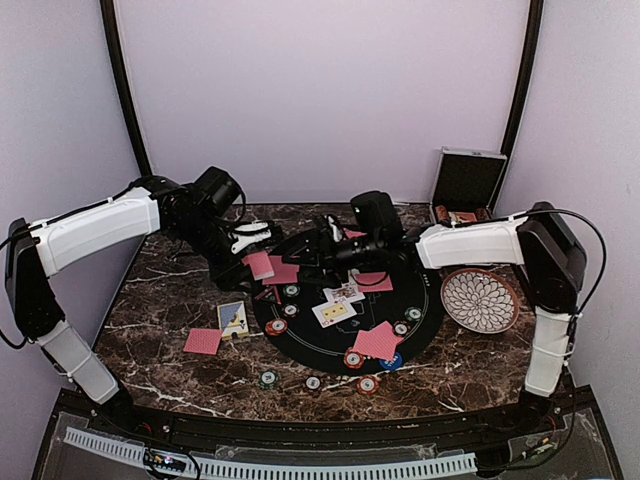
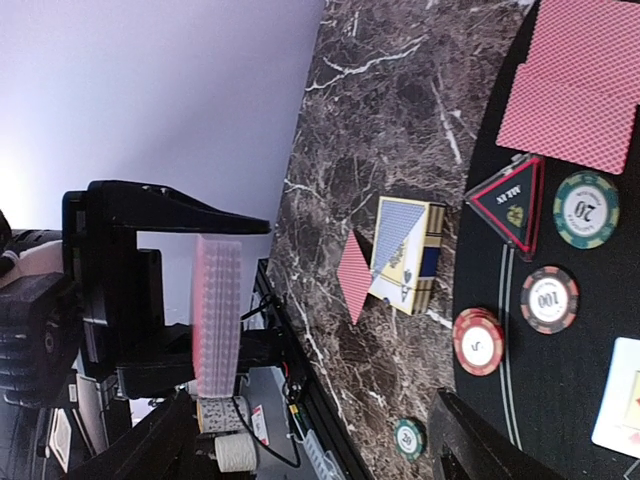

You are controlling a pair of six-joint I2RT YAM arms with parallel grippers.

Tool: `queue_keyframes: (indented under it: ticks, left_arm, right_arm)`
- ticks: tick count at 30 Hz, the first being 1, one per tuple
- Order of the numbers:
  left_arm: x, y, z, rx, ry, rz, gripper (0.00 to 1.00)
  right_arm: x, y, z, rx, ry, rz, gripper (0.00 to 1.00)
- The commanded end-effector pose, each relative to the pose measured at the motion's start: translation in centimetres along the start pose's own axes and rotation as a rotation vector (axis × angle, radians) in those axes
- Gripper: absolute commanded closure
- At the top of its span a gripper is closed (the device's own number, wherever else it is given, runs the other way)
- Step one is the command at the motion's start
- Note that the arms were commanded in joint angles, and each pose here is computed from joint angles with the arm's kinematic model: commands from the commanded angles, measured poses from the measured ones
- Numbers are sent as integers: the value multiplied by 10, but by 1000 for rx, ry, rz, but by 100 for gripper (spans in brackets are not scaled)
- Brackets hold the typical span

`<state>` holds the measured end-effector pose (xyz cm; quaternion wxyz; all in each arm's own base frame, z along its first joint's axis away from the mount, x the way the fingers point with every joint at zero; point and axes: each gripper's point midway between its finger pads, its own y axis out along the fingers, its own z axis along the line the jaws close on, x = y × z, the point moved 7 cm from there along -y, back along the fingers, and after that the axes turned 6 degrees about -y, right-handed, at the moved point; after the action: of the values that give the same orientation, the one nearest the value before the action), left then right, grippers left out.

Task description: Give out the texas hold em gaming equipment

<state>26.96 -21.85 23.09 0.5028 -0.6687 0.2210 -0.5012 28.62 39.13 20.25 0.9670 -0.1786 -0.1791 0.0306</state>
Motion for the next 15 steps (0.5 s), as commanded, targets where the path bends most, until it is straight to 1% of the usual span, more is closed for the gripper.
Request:
queue_keyframes:
  ticks: [1,15]
  left_arm:
    - [8,-10,-1,-15,-8,-37,100]
    - [11,-15,-2,-22,-13,-55,100]
  right_arm:
    - [9,14,31,149,-29,-18,20]
    - [7,53,46,230,-20,33,26]
